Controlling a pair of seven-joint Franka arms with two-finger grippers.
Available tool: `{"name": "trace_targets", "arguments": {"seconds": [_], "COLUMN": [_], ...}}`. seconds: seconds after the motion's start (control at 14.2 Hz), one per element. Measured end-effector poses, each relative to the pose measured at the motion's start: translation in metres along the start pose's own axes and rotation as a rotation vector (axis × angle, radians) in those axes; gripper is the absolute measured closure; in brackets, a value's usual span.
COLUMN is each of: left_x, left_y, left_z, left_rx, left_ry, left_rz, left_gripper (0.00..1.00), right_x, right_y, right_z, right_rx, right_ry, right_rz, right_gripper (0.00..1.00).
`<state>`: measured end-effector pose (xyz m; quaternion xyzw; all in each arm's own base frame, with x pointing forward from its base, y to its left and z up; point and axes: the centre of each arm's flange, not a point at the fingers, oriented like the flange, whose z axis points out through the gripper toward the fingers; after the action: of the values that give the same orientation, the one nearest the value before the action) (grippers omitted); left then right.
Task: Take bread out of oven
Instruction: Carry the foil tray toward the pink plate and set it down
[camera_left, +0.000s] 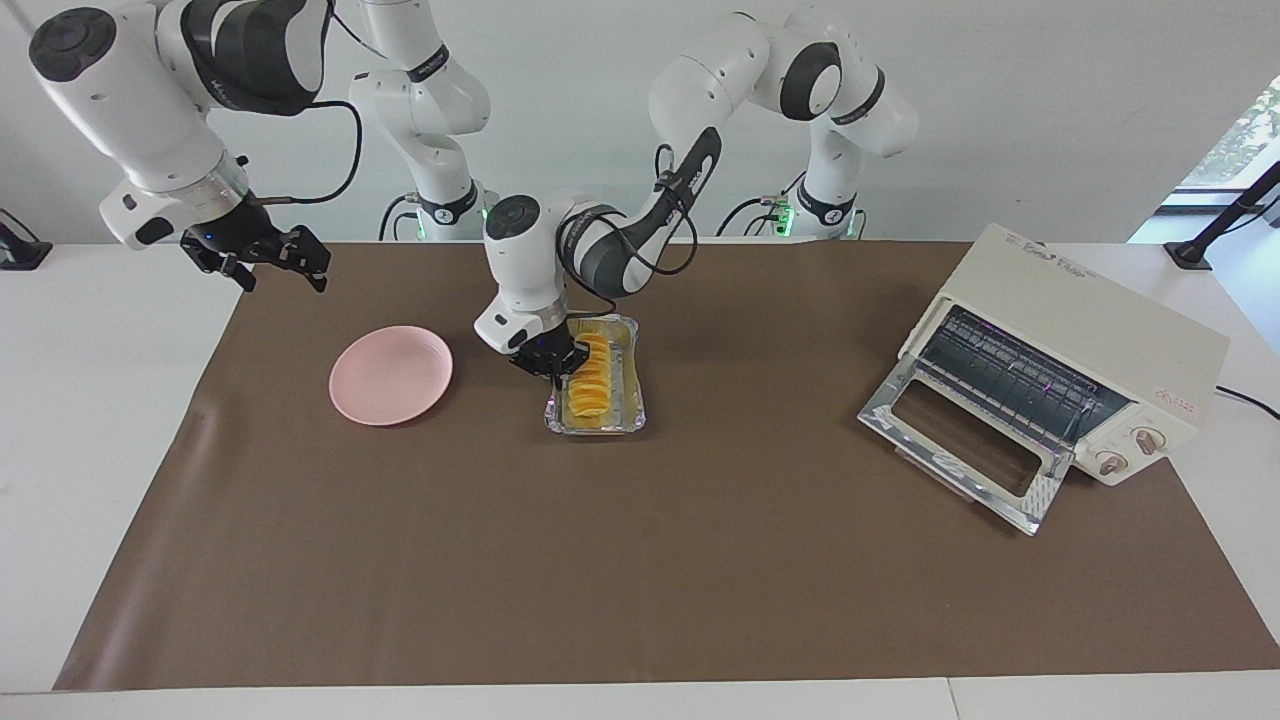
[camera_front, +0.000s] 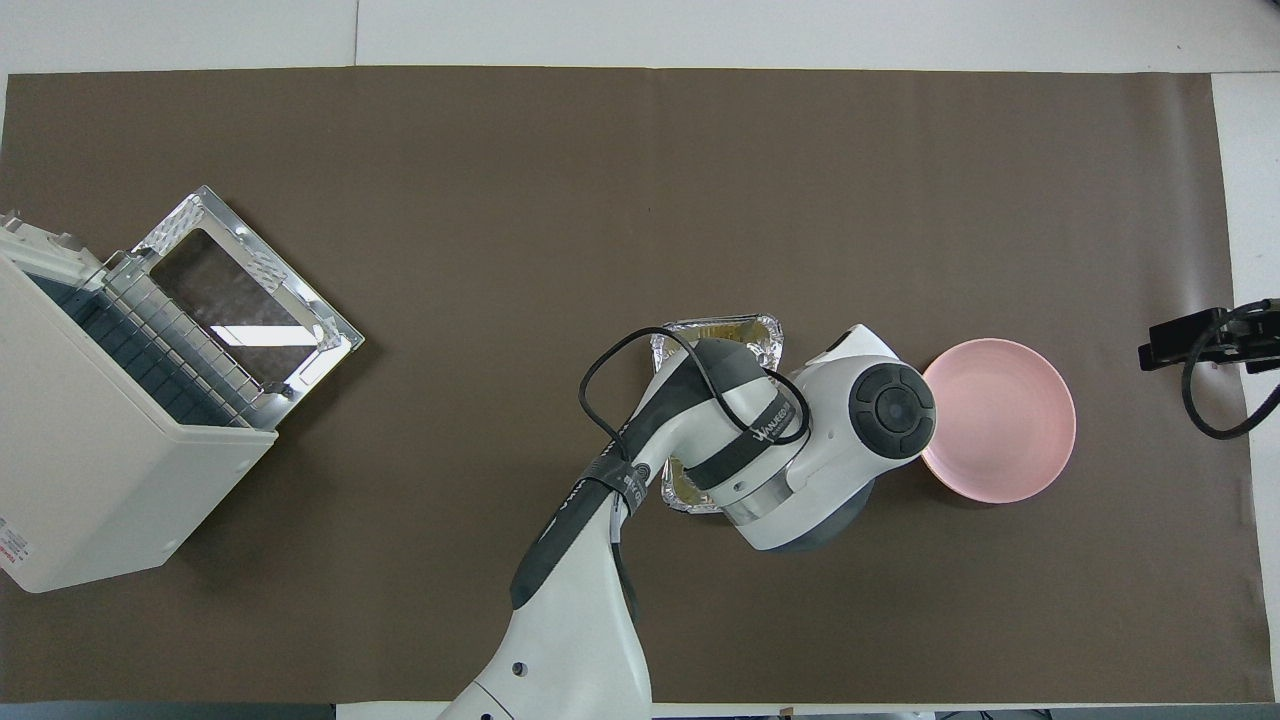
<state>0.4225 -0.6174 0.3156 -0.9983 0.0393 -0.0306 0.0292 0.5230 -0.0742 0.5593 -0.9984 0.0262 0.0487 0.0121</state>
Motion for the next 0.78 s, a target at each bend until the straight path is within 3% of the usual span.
{"name": "trace_targets", "arguments": {"seconds": [0.07, 0.42, 0.63, 0.78], "left_x": [0.0, 0.008, 0.045, 0.076], "left_y": [0.0, -0.004, -0.032, -0.064], "left_z": [0.0, -0.005, -0.025, -0.043], "left_rx": [0.005, 0.004, -0.07, -0.099], "left_ry": [0.006, 0.023, -0.014, -0.023], "left_rz": [0.0, -0.016, -0.129, -0.193], "left_gripper": [0.92, 0.37, 0.02, 0.0], "right_x": [0.0, 0.0, 0.0, 0.003], "right_y": [0.0, -0.001, 0.0, 0.0], "right_z": [0.0, 0.0, -0.001, -0.003], "right_rx": [0.0, 0.0, -0.001, -0.004], "right_ry": [0.0, 0.001, 0.007, 0.029], "right_rz": [-0.001, -0.033, -0.073, -0.076], "right_gripper": [0.0, 0.0, 0.0, 0.0]}}
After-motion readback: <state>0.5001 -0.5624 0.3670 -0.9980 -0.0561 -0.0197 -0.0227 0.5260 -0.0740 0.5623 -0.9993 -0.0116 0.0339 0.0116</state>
